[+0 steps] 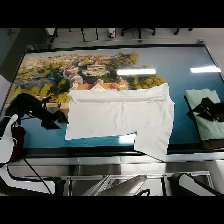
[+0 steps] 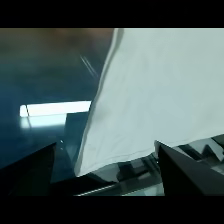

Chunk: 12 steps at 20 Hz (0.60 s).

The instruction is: Fold the shirts.

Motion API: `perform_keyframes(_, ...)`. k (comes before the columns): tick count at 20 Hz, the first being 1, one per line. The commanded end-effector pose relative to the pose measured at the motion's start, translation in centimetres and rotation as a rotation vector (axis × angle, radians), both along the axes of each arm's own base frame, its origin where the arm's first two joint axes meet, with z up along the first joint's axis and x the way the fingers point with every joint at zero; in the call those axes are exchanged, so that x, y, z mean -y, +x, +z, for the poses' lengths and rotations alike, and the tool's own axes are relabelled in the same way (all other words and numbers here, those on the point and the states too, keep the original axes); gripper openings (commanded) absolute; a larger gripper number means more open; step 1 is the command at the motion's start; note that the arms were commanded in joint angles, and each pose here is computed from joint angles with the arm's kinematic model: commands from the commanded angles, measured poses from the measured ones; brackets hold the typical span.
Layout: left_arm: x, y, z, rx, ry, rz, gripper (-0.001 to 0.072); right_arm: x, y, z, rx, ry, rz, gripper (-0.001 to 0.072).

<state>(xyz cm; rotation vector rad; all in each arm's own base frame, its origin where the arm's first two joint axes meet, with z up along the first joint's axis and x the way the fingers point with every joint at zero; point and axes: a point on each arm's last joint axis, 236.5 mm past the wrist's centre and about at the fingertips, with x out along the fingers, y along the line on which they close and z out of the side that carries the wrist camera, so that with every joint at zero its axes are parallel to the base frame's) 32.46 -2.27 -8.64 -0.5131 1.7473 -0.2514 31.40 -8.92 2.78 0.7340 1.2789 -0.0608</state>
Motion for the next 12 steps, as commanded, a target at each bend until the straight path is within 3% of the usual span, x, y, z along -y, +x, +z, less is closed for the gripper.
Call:
perform_keyframes(1,1.7,-2.7,-2.2,-0.011,-0.1,0.021,0.0713,-1.7,-4.1,-3.3,-0.054,0.143,-0.061,0.0385)
perform_keyframes(3,2.1,-3.2,-2.7,-0.011,-0.1,0.007,0.0713,-3.3,-5.7,-5.5,-0.108,0.188,-0.045,0.0399)
perform_keyframes(5,2.9,-2.6,-2.8,0.013,-0.104,0.002,0.0712,-4.6,-6.9,-7.9,-0.147,0.207,-0.057,0.0517)
perform_keyframes(6,3.4,-2.2,-2.7,0.031,-0.112,-0.001,0.0654,-5.0,-7.4,-8.9,-0.158,0.208,-0.066,0.0517)
perform_keyframes(9,4.5,-1.1,-3.0,0.082,-0.098,-0.027,0.0065,-6.2,-8.4,-11.5,-0.177,0.208,-0.069,0.0516)
perform_keyframes(10,4.6,-0.9,-3.1,0.091,-0.093,-0.031,0.0023,-6.6,-8.6,-12.2,-0.183,0.209,-0.056,0.0516)
perform_keyframes(12,4.6,-0.9,-3.1,0.094,-0.091,-0.028,0.0023,-7.3,-8.6,-13.3,-0.2,0.217,-0.029,0.0514)
